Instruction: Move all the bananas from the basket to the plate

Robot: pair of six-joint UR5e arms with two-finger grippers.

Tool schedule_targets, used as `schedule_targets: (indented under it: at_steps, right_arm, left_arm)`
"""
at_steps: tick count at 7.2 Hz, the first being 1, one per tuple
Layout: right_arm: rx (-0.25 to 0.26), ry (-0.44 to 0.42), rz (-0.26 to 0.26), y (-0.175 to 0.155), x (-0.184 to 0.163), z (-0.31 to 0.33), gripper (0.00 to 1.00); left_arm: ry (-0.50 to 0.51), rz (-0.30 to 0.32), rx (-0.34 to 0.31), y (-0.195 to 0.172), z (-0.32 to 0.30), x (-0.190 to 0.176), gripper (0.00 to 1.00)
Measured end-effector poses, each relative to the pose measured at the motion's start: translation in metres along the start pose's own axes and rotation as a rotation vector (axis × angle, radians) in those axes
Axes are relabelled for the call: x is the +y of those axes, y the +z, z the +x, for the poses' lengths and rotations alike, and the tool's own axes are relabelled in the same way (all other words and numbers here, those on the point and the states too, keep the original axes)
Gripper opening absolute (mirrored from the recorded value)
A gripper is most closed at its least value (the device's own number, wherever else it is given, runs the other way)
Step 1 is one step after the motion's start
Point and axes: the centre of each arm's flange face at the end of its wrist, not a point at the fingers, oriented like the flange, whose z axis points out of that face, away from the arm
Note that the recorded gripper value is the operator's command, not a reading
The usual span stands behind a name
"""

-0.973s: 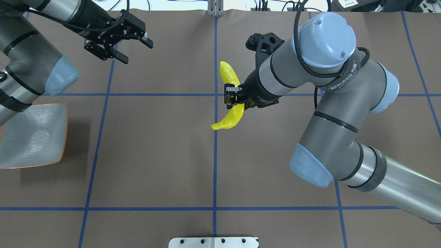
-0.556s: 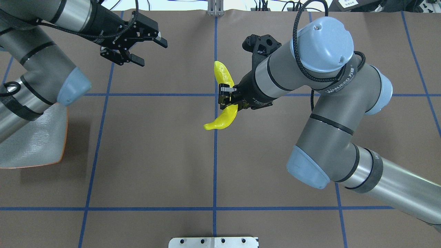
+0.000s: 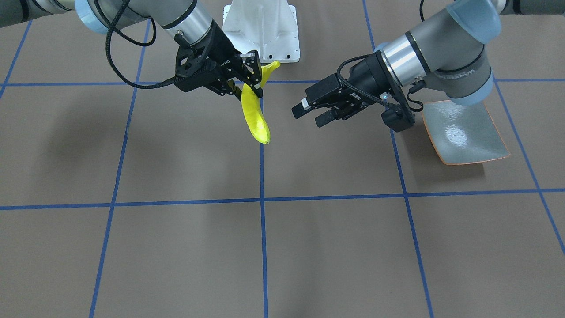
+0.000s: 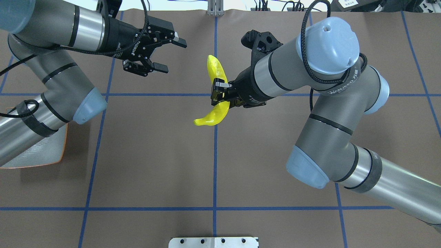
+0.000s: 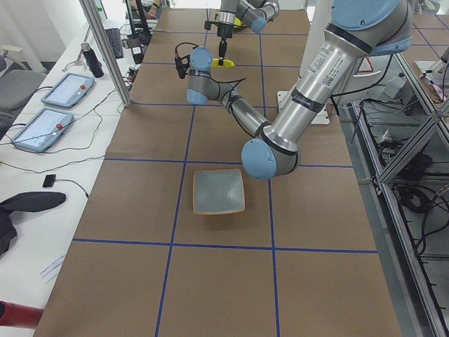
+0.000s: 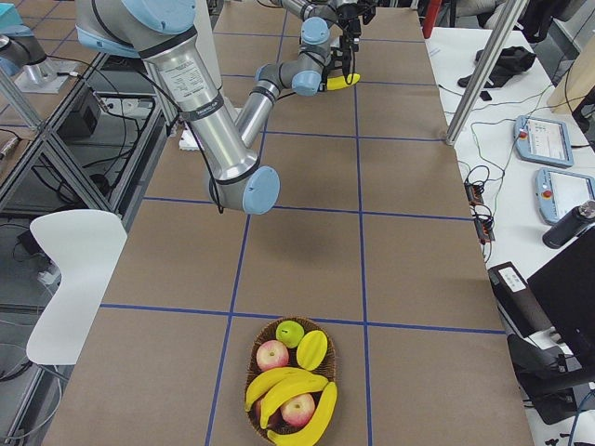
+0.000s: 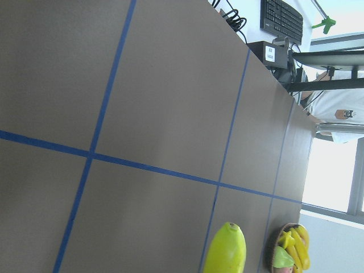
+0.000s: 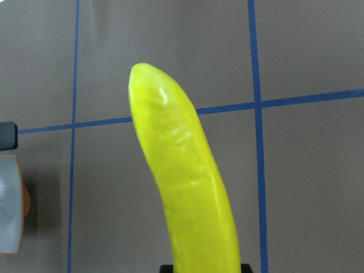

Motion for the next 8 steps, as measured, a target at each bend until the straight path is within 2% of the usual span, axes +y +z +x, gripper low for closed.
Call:
schedule_targets:
  at_steps: [2, 4, 6, 7, 8]
  right_arm:
    - [-0.044, 0.011, 0.003, 0.0, 0.0, -0.005, 0.0]
    - [-0.056, 0.011, -0.009, 0.0, 0.001, -0.009, 0.0]
    - [-0.061, 0.005, -0.046, 0.0, 0.005, -0.013, 0.0]
    - [-0.061, 0.003, -0.063, 0.0, 0.006, -0.014, 0.0]
    - [-0.061, 0.001, -0.076, 0.0, 0.007, -0.014, 0.0]
  left_arm:
    - [-0.007, -0.005, 0.036, 0.013, -0.001, 0.014, 0.99]
    - [-0.004, 0.009, 0.061, 0.032, -0.001, 0.029, 0.99]
    - [0.02, 0.014, 0.063, 0.042, -0.004, 0.035, 0.99]
    - [0.044, 0.013, 0.059, 0.045, -0.007, 0.036, 0.97]
    - [0.061, 0.009, 0.055, 0.048, -0.009, 0.038, 0.91]
